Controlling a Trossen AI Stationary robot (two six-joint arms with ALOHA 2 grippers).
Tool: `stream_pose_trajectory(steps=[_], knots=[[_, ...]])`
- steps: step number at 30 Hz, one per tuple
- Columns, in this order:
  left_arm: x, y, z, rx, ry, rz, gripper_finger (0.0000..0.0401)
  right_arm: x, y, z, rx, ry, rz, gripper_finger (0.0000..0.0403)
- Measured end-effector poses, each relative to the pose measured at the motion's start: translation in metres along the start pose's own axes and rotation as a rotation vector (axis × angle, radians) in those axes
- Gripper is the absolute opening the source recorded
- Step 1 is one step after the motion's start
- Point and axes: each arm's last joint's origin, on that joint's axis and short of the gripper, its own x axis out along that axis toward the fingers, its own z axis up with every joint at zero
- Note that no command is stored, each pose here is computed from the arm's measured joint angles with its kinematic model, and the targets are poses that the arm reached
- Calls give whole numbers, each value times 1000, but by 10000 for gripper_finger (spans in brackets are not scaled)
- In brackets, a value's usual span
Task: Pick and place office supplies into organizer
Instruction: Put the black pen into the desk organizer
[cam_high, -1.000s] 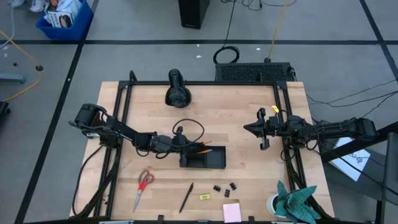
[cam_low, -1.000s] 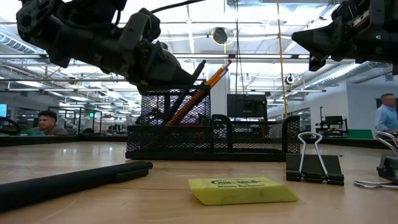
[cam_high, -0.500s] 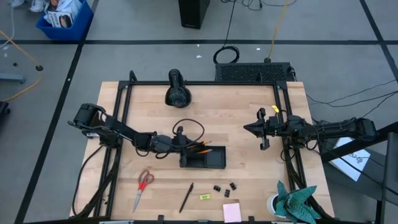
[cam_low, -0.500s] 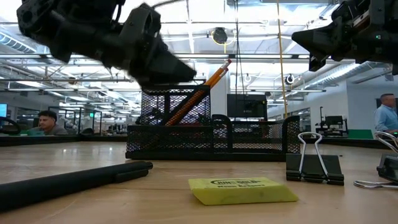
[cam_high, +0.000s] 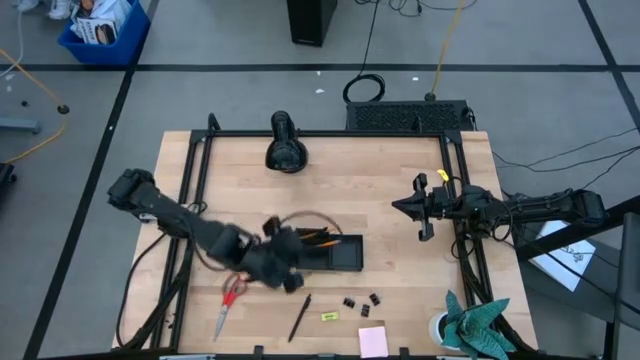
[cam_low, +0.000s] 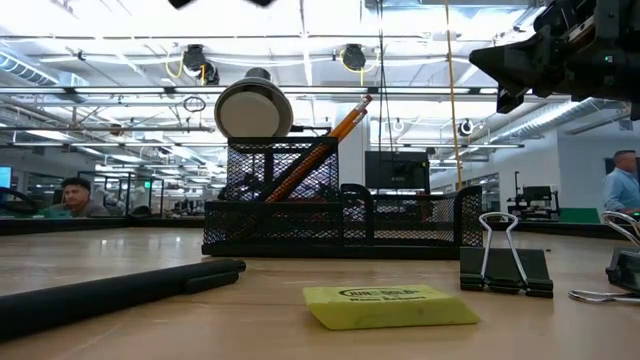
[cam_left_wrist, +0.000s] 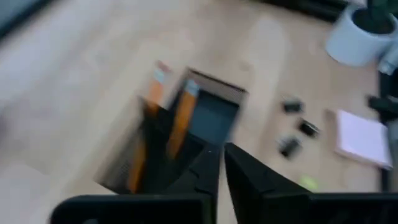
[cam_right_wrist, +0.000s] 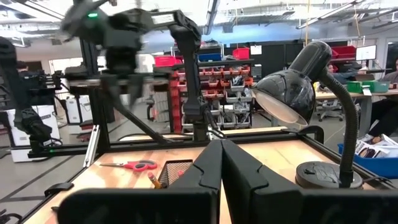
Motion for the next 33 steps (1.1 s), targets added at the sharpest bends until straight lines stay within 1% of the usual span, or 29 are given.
stream_pose_trajectory(steps=[2, 3, 5, 8, 12, 15, 17, 21, 24, 26, 29, 33], knots=[[-1, -17, -6, -26, 45, -24, 9, 0, 0, -1, 0, 6, 0, 4], [0, -26, -10, -50, 67, -36, 6, 0, 0, -1, 1, 8, 0, 4], [5, -41, -21, -110, 111, -47, 6, 0, 0, -1, 2, 7, 0, 4], [20, -61, -43, -198, 191, -36, 4, 0, 0, -1, 3, 7, 0, 4], [45, -76, -75, -344, 318, 11, 4, 0, 0, -1, 3, 7, 0, 4], [64, -83, -95, -428, 373, 55, 3, 0, 0, 0, 0, -1, 1, 4], [74, -88, -102, -477, 392, 49, 2, 0, 0, 1, -12, -5, 1, 4], [83, -96, -105, -524, 388, -13, 2, 0, 0, 2, -16, -19, 2, 4], [86, -93, -102, -533, 406, -8, 2, 0, 1, 6, -18, -61, 6, 4], [88, -89, -100, -528, 415, 17, 1, 0, 1, 8, -18, -81, 8, 4], [91, -82, -96, -548, 489, 30, 9, 0, 1, 8, 8, -81, 9, 4], [98, -74, -89, -580, 614, 12, 39, 0, 1, 7, 8, -73, 8, 4]])
